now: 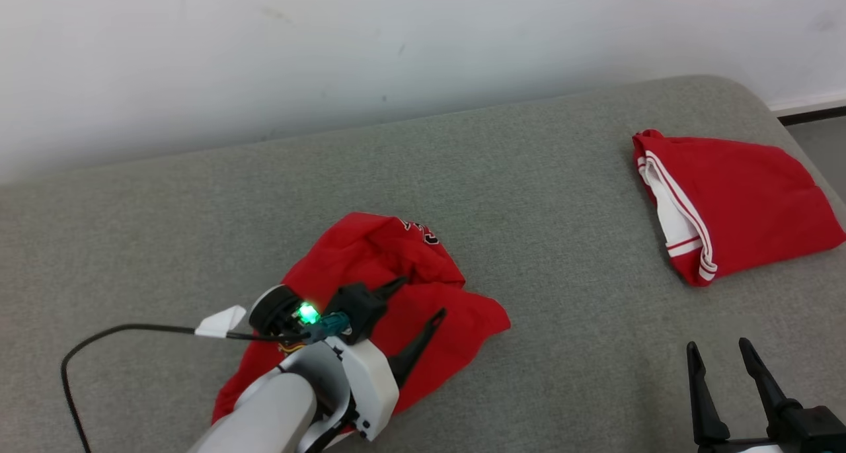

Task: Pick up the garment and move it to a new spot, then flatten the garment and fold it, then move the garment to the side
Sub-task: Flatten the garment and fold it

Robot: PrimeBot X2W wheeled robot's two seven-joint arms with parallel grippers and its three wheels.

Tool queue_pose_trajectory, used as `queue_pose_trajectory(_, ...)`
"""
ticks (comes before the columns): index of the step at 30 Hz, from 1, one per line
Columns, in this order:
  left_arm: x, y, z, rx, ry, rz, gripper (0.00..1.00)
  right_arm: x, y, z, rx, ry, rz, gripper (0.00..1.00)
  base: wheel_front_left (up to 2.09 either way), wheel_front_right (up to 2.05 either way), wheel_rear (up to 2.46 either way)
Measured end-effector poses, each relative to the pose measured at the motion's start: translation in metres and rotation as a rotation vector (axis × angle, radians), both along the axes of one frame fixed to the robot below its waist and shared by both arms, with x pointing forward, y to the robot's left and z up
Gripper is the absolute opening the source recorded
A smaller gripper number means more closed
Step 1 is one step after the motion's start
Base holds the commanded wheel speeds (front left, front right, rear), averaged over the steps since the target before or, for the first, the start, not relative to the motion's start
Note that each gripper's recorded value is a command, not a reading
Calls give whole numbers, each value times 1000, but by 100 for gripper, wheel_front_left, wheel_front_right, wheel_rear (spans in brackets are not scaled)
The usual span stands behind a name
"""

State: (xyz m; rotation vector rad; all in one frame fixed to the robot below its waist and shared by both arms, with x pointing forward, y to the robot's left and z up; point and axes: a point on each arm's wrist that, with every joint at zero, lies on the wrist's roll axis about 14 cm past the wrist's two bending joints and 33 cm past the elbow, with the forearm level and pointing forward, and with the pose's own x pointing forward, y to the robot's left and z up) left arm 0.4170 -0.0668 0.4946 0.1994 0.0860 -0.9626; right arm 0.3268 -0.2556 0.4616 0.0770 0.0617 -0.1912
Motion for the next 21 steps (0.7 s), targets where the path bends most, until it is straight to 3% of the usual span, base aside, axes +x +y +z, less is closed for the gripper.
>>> queue_pose_trajectory(11, 4, -27, -37, 166, 56, -127, 100, -9, -13, -4, -5, 21, -46, 100, 0, 0, 0)
queue_pose_trajectory(13, 7, -25, -44, 196, 63, -130, 49, -9, -13, -4, -6, 21, -46, 100, 0, 0, 0)
queue_pose_trajectory(14, 9, -25, -46, 202, 70, -125, 36, -9, -13, -3, -7, 20, -48, 100, 0, 0, 0)
queue_pose_trajectory(15, 10, -25, -48, 211, 74, -124, 6, -9, -14, -3, -8, 18, -50, 100, 0, 0, 0)
queue_pose_trajectory(16, 10, -24, -51, 226, 79, -123, 0, -9, -15, -2, -9, 16, -51, 100, 0, 0, 0)
queue_pose_trajectory(21, 2, -20, -71, 283, 139, -129, 0, -11, -16, -3, -10, 20, -55, 100, 0, 0, 0)
